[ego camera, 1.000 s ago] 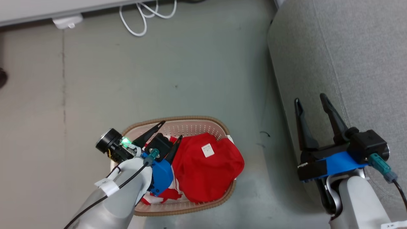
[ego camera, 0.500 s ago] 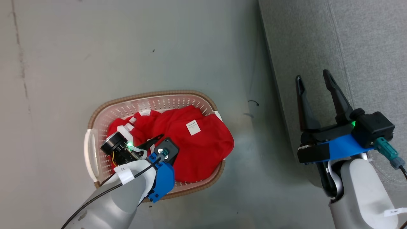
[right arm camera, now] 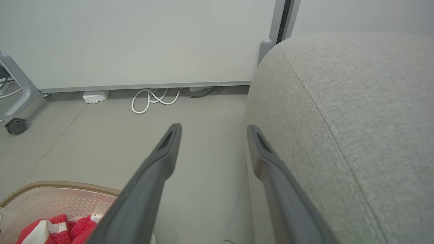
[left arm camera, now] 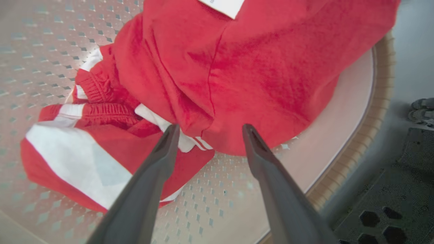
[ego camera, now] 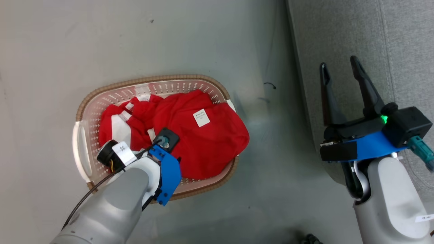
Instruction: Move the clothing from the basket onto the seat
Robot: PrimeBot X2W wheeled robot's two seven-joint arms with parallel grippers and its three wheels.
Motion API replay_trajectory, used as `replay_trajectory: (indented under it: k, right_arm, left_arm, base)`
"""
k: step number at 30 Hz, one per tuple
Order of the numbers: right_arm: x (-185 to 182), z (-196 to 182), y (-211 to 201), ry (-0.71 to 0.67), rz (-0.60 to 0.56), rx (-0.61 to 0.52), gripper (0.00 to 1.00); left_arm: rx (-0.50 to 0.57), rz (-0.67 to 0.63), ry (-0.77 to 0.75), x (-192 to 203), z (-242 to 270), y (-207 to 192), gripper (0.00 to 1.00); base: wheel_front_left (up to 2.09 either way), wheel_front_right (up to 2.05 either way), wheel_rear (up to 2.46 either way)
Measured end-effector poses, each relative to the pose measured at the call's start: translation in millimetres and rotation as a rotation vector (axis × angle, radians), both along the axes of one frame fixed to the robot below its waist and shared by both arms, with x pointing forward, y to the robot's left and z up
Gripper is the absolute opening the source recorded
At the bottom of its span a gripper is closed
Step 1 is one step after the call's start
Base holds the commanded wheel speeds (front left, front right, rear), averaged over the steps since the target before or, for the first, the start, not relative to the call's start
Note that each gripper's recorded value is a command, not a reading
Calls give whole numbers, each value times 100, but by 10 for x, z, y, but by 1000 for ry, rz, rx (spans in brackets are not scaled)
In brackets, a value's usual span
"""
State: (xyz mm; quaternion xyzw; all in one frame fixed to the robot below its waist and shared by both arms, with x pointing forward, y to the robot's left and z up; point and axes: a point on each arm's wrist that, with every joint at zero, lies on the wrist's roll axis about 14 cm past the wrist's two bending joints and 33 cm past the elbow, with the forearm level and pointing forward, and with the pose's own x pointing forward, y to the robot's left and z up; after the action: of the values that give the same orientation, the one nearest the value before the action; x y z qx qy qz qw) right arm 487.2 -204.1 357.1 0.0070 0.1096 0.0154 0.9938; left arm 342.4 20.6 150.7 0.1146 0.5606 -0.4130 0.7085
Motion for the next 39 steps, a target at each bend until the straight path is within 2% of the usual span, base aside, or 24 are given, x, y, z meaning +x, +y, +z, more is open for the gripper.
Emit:
replay_trajectory:
  k: [5, 10, 13, 17, 32, 33, 34, 35, 36, 39]
  right_arm:
    - [66, -93, 4, 6, 7, -2, 100]
    - [115, -182, 3, 14, 11, -5, 100]
    - [125, -249, 4, 24, 14, -7, 100]
    - [141, -335, 3, 37, 16, -7, 100]
    - [133, -576, -27, 76, 14, -14, 100]
    - [135, -580, -26, 76, 14, -14, 100]
    - [136, -586, -25, 77, 14, -14, 100]
    - [136, -593, -24, 78, 14, -13, 100]
    - [137, -601, -20, 79, 15, -13, 100]
    - [147, -610, -1, 78, 19, -9, 100]
  left_arm:
    - [32, 39, 118, -126, -132, 26, 100]
    - [56, 53, 175, -144, -245, 63, 100]
    - [33, 124, 217, -154, -286, 17, 100]
    - [25, 157, 263, -176, -345, -27, 100]
    - [-35, 210, 305, -138, -531, -247, 100]
    - [-37, 207, 305, -146, -535, -254, 88]
    - [-38, 205, 300, -140, -541, -256, 39]
    - [-43, 207, 289, -121, -545, -257, 3]
    - [-47, 206, 277, -98, -548, -257, 0]
    - [-55, 206, 263, -80, -541, -268, 0]
  base:
    - [0, 0, 0]
    - [0, 0, 0]
    - [0, 0, 0]
    - [0, 0, 0]
    - [0, 0, 0]
    - [0, 0, 0]
    - [0, 0, 0]
    - [0, 0, 0]
    - [0, 0, 0]
    - [0, 0, 0]
